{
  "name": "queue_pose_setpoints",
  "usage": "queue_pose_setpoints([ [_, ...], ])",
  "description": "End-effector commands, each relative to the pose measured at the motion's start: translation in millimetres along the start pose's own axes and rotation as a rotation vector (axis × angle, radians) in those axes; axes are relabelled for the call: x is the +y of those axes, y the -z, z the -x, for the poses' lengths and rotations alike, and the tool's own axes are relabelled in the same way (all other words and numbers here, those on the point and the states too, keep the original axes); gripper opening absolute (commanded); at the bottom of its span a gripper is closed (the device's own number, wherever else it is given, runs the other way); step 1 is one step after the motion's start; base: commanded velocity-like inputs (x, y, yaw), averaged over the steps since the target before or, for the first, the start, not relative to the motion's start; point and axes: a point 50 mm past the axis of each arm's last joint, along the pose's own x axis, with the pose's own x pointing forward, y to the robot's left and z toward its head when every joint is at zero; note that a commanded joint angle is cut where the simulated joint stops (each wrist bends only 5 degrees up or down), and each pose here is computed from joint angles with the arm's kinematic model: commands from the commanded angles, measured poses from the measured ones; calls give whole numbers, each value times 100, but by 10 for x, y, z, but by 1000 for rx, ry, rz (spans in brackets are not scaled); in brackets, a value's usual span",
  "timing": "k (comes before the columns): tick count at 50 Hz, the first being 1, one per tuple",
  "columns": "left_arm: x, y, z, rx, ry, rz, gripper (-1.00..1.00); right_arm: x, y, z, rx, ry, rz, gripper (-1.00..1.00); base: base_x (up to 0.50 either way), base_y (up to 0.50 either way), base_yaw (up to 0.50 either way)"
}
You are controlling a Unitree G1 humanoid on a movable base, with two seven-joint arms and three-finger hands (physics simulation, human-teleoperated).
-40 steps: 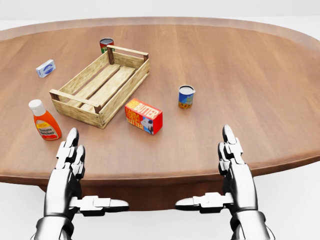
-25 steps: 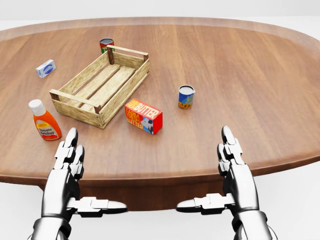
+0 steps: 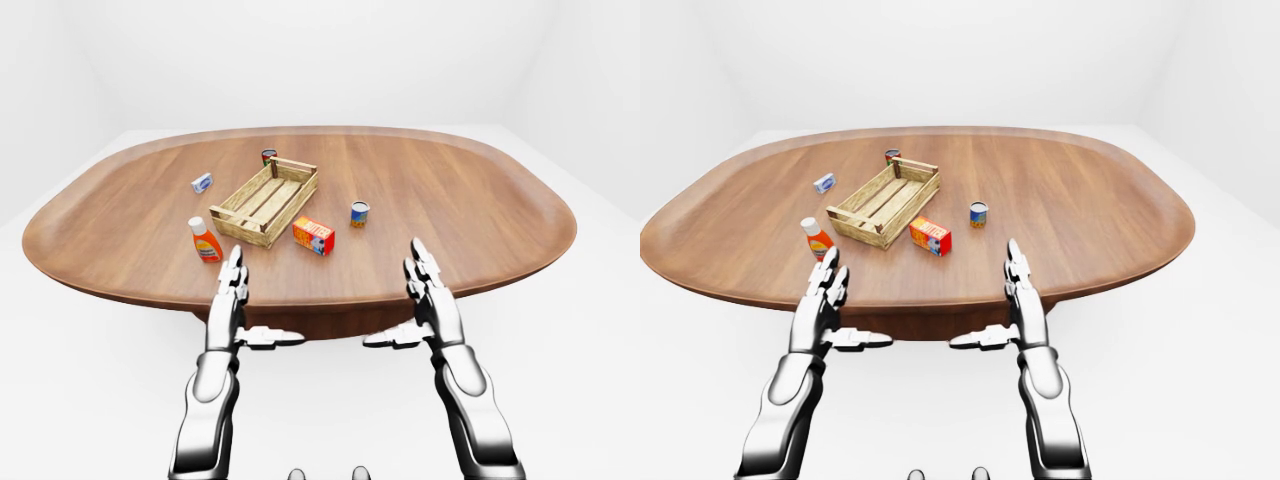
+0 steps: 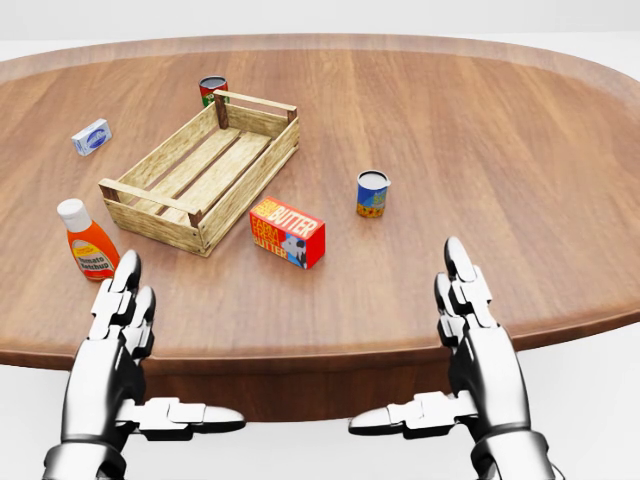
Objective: Pick up the butter and put it in the tray.
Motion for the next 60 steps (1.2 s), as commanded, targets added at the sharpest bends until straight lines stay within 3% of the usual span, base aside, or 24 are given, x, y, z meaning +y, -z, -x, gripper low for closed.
queue_pose_setpoints([
  [1,55,-322,175,-137,-35,9,100,116,-465,296,-187,35,73,100,0,0,0],
  [15,175,-628,389,-267,-51,5,100,222,-887,628,-354,20,114,100,0,0,0],
  [31,212,-735,483,-314,-55,8,100,256,-1162,880,-461,9,100,100,0,0,0],
  [60,222,-740,469,-318,-59,10,100,277,-1029,815,-401,9,85,100,0,45,0],
])
